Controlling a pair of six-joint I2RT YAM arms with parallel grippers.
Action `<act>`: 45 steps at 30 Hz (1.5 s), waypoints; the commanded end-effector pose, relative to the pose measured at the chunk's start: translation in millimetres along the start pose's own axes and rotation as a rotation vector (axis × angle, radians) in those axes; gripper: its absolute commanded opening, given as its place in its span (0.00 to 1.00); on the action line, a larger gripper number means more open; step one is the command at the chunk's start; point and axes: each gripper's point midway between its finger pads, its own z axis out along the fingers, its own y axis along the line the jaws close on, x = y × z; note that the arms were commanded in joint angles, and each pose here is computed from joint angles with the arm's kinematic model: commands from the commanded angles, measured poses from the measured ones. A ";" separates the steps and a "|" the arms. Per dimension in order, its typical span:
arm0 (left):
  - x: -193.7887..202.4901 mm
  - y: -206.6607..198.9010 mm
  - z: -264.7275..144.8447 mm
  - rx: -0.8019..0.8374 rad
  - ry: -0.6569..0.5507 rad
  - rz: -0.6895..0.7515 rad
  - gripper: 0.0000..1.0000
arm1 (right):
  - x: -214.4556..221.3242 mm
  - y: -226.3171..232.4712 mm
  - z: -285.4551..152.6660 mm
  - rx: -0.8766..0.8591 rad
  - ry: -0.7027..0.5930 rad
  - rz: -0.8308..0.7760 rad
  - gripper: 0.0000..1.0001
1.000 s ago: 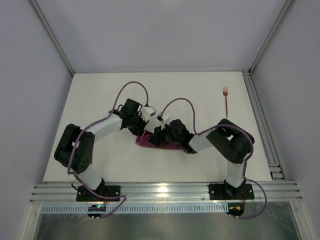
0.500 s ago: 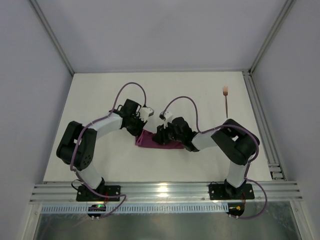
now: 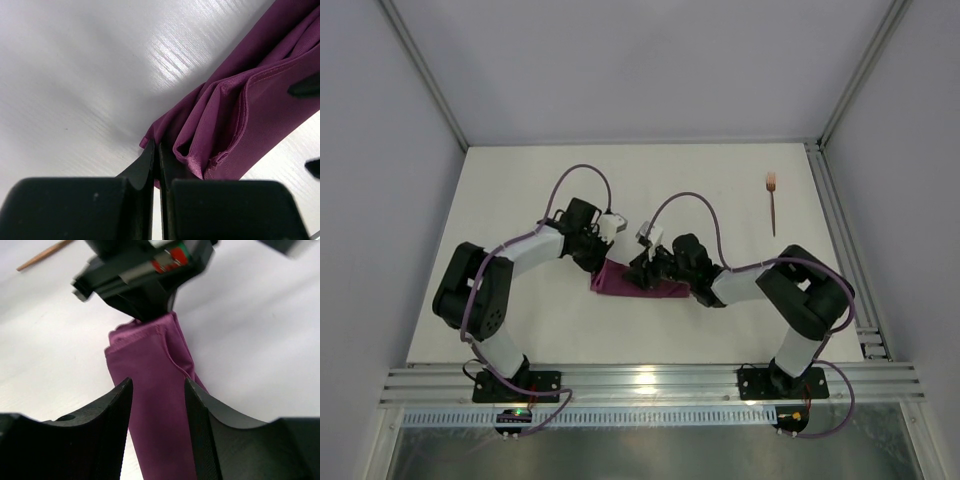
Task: Fold the napkin into a case and place the utensils inside
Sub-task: Stuff the top corner of the smaller-rectangle-folded napkin at the center of the board.
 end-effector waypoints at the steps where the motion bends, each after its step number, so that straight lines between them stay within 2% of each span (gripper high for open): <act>1: -10.3 -3.0 -10.8 0.013 -0.049 -0.016 0.00 | -40.4 15.7 9.3 -0.075 -0.200 -0.189 0.51; 5: -9.0 -5.5 -11.7 0.023 -0.047 -0.018 0.00 | -44.8 10.8 28.1 -0.079 -0.242 -0.190 0.51; 19: -9.8 -8.1 -11.2 0.038 -0.051 -0.021 0.00 | -35.9 9.2 59.9 -0.078 -0.197 -0.144 0.51; 25: -9.8 -8.3 -12.1 0.039 -0.052 -0.015 0.00 | -31.0 1.5 60.8 -0.049 -0.164 -0.147 0.52; 40: -9.9 -7.6 -13.3 0.035 -0.053 -0.002 0.00 | -23.0 5.8 53.9 -0.160 -0.088 -0.176 0.56; 43: -10.8 -8.3 -13.5 0.039 -0.055 -0.003 0.00 | -20.0 7.1 60.6 -0.180 -0.086 -0.148 0.54; 45: -10.8 -8.4 -13.5 0.039 -0.055 -0.006 0.00 | -19.1 6.3 63.0 -0.181 -0.091 -0.132 0.48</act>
